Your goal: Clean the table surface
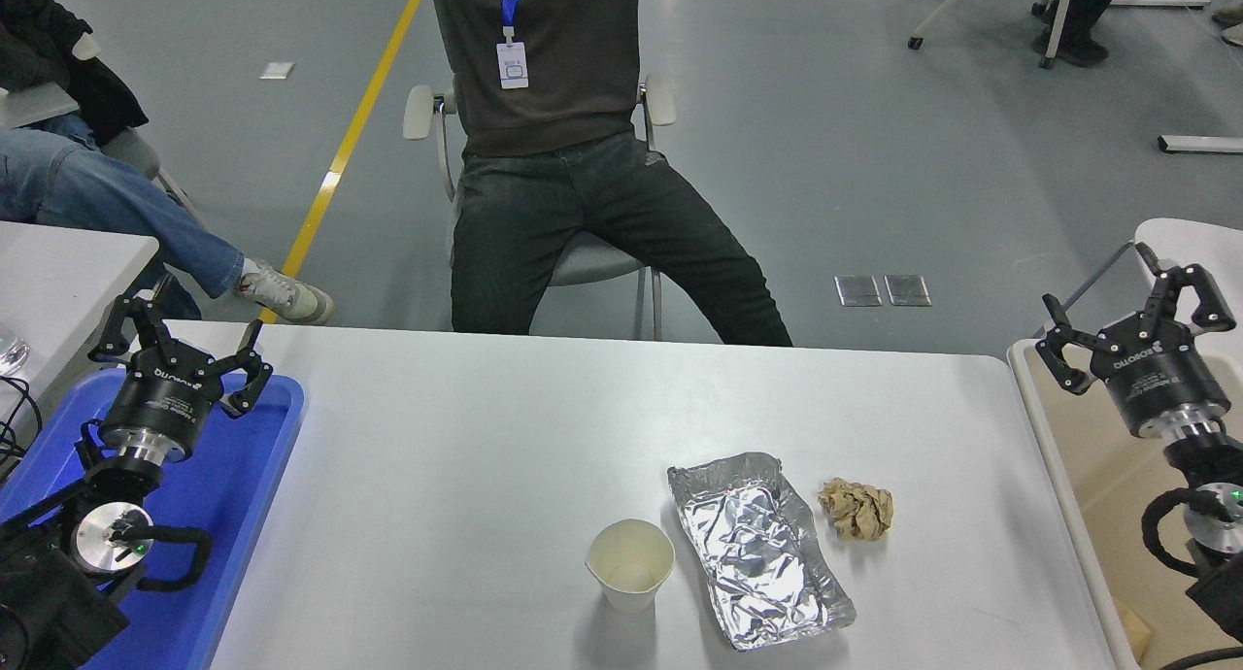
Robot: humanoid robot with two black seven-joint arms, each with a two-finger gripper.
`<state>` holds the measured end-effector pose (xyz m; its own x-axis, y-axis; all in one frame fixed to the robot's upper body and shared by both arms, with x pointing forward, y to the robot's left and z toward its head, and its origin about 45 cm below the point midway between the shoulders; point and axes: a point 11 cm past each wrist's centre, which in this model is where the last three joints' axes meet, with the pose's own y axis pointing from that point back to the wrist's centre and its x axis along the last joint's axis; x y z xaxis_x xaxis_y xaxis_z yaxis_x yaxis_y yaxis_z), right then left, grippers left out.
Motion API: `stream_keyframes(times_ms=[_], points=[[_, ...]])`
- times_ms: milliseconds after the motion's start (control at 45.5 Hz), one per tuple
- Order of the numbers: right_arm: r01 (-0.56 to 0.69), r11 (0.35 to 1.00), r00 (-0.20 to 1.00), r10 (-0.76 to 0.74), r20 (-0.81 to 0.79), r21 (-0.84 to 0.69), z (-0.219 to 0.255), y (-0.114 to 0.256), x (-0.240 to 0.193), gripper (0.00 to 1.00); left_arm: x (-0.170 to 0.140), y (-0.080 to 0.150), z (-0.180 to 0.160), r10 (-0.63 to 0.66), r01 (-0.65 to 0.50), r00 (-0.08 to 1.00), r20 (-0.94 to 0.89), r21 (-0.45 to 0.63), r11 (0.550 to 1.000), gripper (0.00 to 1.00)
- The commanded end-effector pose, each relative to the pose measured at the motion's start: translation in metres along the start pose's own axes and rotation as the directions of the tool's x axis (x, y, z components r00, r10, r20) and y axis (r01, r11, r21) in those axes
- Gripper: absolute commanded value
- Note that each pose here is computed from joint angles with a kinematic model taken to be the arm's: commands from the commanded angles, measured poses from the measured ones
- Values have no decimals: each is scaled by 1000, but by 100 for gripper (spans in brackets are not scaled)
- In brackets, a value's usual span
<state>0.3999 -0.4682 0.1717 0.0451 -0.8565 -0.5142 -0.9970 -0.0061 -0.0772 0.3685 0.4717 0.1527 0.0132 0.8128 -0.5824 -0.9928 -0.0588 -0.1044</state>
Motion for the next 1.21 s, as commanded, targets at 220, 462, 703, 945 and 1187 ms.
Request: stream_keyframes(times_ms=[220, 462, 703, 945, 1187], points=[[95, 989, 991, -104, -81, -113, 3, -6, -16, 99, 0, 0, 0, 0, 0, 1000, -1, 1, 1000, 100], [246, 958, 964, -258, -69, -147, -14, -15, -51, 99, 0, 0, 0, 0, 0, 1000, -1, 1, 1000, 100], [375, 905, 907, -403, -122, -199, -32, -15, -104, 99, 0, 0, 0, 0, 0, 1000, -1, 1, 1000, 100], [466, 823, 788, -553, -271, -325, -26, -6, -150, 99, 0, 0, 0, 0, 0, 1000, -1, 1, 1000, 100], [484, 738, 644, -664, -380, -470, -7, 9, -175, 99, 0, 0, 0, 0, 0, 1000, -1, 1, 1000, 100]])
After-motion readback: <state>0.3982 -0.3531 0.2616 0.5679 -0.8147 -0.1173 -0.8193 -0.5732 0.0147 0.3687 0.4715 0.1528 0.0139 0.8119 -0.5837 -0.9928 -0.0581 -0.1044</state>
